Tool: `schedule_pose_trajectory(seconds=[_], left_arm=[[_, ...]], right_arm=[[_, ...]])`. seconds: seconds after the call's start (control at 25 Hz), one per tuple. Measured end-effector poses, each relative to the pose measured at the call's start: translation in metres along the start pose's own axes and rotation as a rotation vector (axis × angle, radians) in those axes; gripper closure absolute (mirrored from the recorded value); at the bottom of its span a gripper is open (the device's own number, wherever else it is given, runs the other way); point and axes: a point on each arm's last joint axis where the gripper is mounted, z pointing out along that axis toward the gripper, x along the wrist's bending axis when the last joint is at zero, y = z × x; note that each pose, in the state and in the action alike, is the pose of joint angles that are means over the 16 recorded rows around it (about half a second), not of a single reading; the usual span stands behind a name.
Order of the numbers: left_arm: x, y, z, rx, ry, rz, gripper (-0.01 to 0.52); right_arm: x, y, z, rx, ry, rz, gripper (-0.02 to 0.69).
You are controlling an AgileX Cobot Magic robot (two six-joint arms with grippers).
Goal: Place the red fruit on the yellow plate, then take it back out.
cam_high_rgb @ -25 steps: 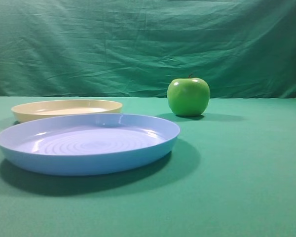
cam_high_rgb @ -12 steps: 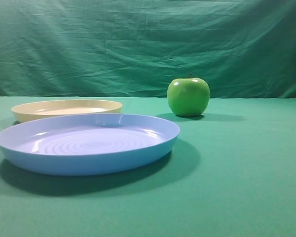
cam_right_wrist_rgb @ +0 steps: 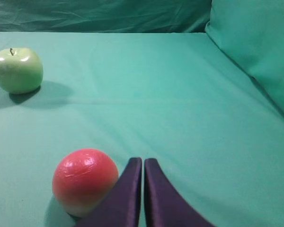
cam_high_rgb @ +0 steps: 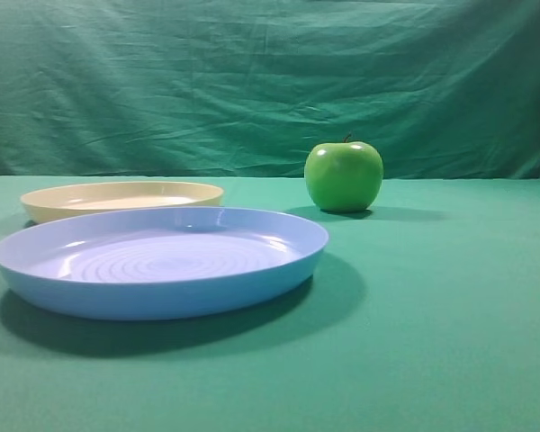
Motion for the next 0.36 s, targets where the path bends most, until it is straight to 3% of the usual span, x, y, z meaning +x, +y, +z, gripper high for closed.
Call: schedule_pose_trajectory(seconds=[0.36], left_arm=[[0.0000, 0.0000, 0.0000, 0.000, 0.000, 0.000, 0.514]], right_arm=[[0.0003, -0.0016, 0.0000, 0.018, 0.004, 0.000, 0.665]])
